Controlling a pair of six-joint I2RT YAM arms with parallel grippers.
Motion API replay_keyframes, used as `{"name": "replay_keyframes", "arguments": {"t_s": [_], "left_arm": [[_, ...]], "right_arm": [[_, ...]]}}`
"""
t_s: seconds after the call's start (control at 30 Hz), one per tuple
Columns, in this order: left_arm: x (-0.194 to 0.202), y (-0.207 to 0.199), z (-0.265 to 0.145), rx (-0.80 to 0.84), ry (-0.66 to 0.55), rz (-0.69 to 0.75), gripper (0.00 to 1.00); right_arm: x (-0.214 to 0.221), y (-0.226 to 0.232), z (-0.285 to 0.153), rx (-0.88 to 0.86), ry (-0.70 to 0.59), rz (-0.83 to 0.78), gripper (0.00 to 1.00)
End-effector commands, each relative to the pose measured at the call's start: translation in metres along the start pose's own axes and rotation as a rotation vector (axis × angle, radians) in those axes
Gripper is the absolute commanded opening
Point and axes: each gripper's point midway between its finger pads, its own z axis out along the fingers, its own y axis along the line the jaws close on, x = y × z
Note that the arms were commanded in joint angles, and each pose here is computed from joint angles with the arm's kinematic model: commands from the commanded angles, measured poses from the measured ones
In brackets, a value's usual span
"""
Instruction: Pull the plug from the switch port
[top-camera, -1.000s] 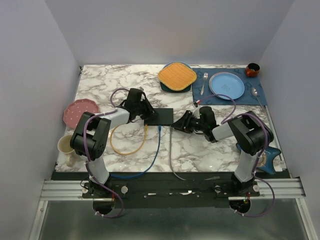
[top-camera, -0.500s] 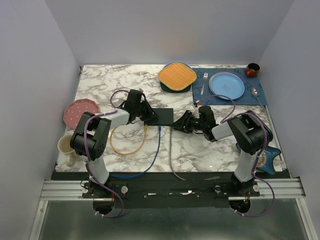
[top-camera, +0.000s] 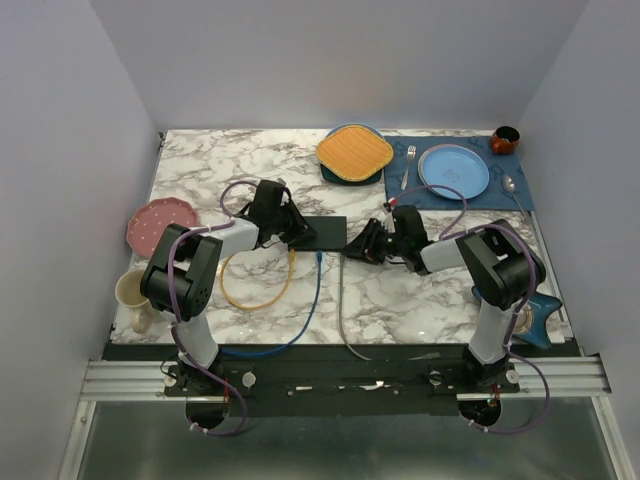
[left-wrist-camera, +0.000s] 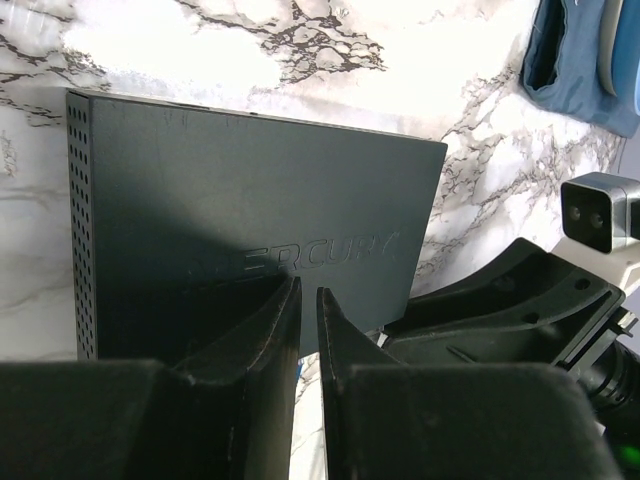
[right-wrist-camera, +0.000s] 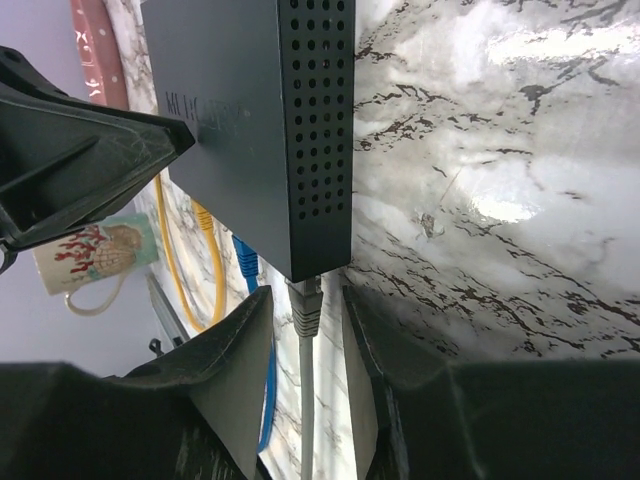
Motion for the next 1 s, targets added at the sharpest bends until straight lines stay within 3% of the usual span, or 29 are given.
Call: {"name": "replay_keyframes", "arguments": {"t_s": [0.0,0.3,0.97], "left_arm": [[0.000,-0.003,-0.004,0.007,-0.008,-0.001,0.22],[0.002,-0.003,-0.004,0.011,-0.003,-0.001,0.22],[0.005,-0.003,-0.003,0.020,0.006,-0.009,0.22]], "right_arm": [[0.004,-0.016,0.003,0.081,0.017,-0.002,0.42],[-0.001,-0.009,0.011,0.060,0.019,0.012,0.41],[0.002,-0.013,0.018,0.064,0.035,0.018,0.20]]}}
